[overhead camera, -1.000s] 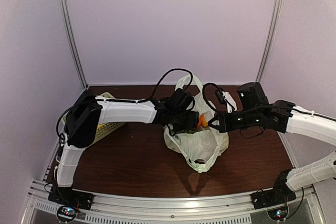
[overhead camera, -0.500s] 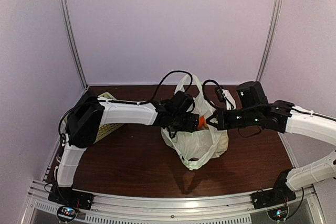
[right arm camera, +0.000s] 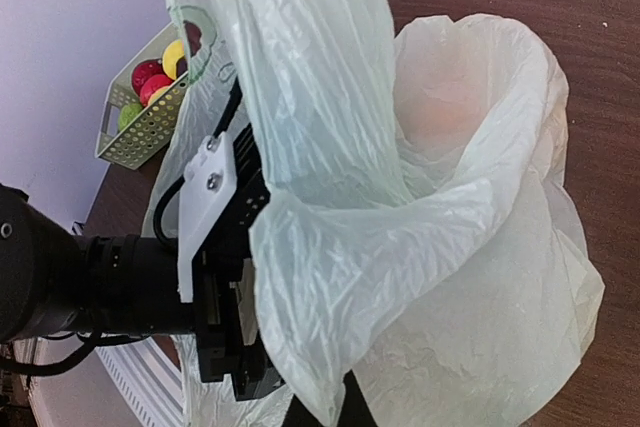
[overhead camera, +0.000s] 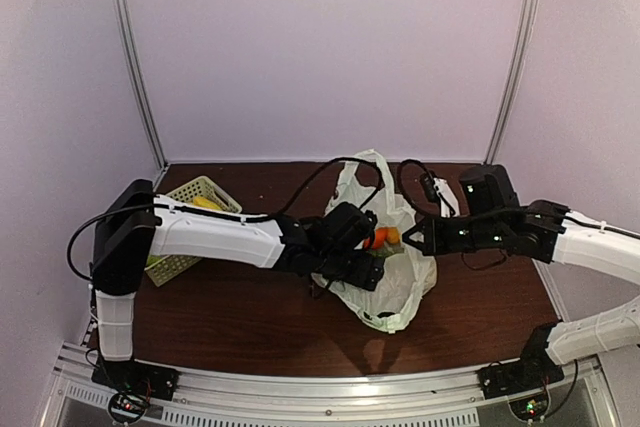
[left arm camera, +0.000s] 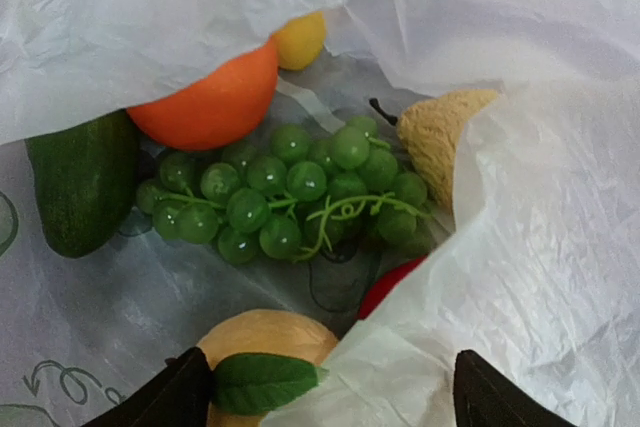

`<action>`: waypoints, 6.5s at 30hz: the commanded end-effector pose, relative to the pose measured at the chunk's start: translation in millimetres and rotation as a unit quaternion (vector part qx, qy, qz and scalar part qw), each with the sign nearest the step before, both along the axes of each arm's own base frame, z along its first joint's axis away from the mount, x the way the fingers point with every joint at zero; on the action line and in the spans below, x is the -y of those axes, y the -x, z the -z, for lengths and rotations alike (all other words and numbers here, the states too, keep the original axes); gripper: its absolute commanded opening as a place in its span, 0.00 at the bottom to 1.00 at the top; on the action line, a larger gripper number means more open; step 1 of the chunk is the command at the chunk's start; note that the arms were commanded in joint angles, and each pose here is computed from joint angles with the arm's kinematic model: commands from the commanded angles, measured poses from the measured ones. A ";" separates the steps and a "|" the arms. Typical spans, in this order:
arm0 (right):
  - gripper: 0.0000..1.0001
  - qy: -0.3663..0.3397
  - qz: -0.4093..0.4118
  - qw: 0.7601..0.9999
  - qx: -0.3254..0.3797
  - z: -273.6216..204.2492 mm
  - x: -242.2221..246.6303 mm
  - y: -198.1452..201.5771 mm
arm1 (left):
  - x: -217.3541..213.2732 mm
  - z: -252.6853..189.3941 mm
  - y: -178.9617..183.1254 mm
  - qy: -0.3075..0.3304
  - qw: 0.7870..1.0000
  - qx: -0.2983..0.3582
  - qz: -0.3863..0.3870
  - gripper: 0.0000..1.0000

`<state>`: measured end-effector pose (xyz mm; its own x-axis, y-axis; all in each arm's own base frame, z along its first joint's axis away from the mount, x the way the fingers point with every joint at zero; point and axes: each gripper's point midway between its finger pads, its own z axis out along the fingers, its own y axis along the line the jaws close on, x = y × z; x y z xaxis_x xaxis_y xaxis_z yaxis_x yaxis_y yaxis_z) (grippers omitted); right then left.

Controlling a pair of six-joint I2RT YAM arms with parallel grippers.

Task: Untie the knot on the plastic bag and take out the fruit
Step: Adjust the bag opening for the takeout bag, then reach into the gripper of the takeout bag, then pick up the fake fruit from the takeout bag.

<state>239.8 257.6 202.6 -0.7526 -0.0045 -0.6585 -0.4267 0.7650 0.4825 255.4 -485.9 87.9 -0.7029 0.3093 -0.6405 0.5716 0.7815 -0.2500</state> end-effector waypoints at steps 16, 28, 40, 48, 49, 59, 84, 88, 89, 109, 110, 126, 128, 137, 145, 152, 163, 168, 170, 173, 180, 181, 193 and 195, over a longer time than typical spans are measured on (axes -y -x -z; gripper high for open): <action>0.06 0.030 0.030 0.999 -0.024 31.1 29.1 19.8 | -28.5 26.0 92.4 -0.028 0.999 -0.022 -0.033 0.87; 0.99 0.005 0.034 0.997 -0.066 50.3 38.2 61.4 | -10.5 -48.5 93.2 0.078 0.997 -0.022 -0.003 0.93; 0.40 0.027 0.017 0.993 -0.118 99.4 17.7 92.4 | -6.4 -45.1 57.6 0.123 0.992 -0.029 -0.018 0.94; 0.00 0.118 0.008 0.980 -0.161 118.0 59.4 124.3 | -8.4 -25.8 37.6 0.130 0.990 -0.029 -0.046 0.94; 0.00 0.123 0.004 0.978 -0.169 120.3 64.1 129.4 | -10.2 -20.6 35.0 0.126 0.990 -0.029 -0.052 0.94; 0.25 0.082 -0.029 0.991 -0.099 49.6 53.4 122.2 | -17.2 -14.6 29.1 0.127 0.989 -0.040 -0.066 0.94; 0.71 0.143 -0.005 0.989 0.044 32.2 -42.0 24.8 | -51.8 -34.5 13.7 0.132 0.983 -0.032 -0.125 0.60; 0.73 0.167 -0.013 0.985 0.047 50.9 -51.6 17.5 | -55.3 -30.9 14.2 0.128 0.983 -0.034 -0.130 0.55; 0.73 0.175 -0.017 0.983 0.048 56.0 -53.2 16.4 | -56.4 -29.4 14.6 0.126 0.983 -0.035 -0.131 0.54; 0.08 0.218 -0.050 0.974 0.045 106.8 -75.8 0.0 | -61.0 -20.5 19.6 0.124 0.982 -0.046 -0.134 0.48; 0.00 0.214 -0.050 0.974 0.047 104.1 -76.2 -0.4 | -61.2 -20.1 19.9 0.124 0.982 -0.046 -0.134 0.48; 0.00 0.159 -0.111 0.981 -0.002 97.4 -42.5 87.9 | -56.6 -14.4 20.3 0.133 0.981 -0.049 -0.131 0.48; 0.00 0.156 -0.115 0.981 -0.020 110.9 -36.5 104.4 | -56.2 -13.3 21.2 0.132 0.982 -0.048 -0.128 0.49; 0.00 0.154 -0.108 0.981 -0.049 146.7 -26.4 135.5 | -42.7 -18.0 36.9 0.106 0.990 -0.012 -0.088 0.57; 0.00 0.114 -0.076 0.990 -0.033 128.9 -33.5 126.0 | -39.9 -11.8 53.5 0.046 0.996 0.000 -0.079 0.57; 0.00 0.091 -0.068 0.993 -0.029 119.7 -44.0 122.0 | -45.4 4.5 57.5 0.044 0.994 -0.026 -0.101 0.63; 0.00 0.089 -0.075 0.993 -0.031 120.6 -48.2 123.0 | -37.3 18.9 47.1 0.045 0.992 -0.039 -0.108 0.83; 0.00 0.088 -0.076 0.993 -0.032 121.2 -49.5 123.3 | -36.3 28.1 42.2 0.044 0.992 -0.047 -0.109 0.83; 0.00 0.088 -0.076 0.993 -0.034 122.5 -50.2 123.5 | -33.0 27.3 41.9 0.051 0.992 -0.045 -0.103 0.83; 0.00 0.086 -0.078 0.993 -0.037 123.9 -52.4 124.2 | -28.4 26.0 40.7 0.056 0.993 -0.041 -0.096 0.80; 0.00 0.085 -0.076 0.993 -0.036 122.9 -52.7 123.4 | -31.3 26.4 39.7 0.047 0.993 -0.038 -0.100 0.69; 0.00 0.083 -0.076 0.993 -0.035 121.8 -52.9 123.3 | -31.3 25.1 40.2 0.047 0.993 -0.037 -0.098 0.68; 0.00 0.060 -0.049 0.997 -0.013 96.1 -52.1 113.4 | -33.1 -18.3 67.9 0.064 0.996 -0.021 -0.057 0.66; 0.00 0.054 -0.045 0.997 -0.008 90.8 -53.0 111.5 | -35.8 -26.2 74.6 0.071 0.996 -0.020 -0.053 0.66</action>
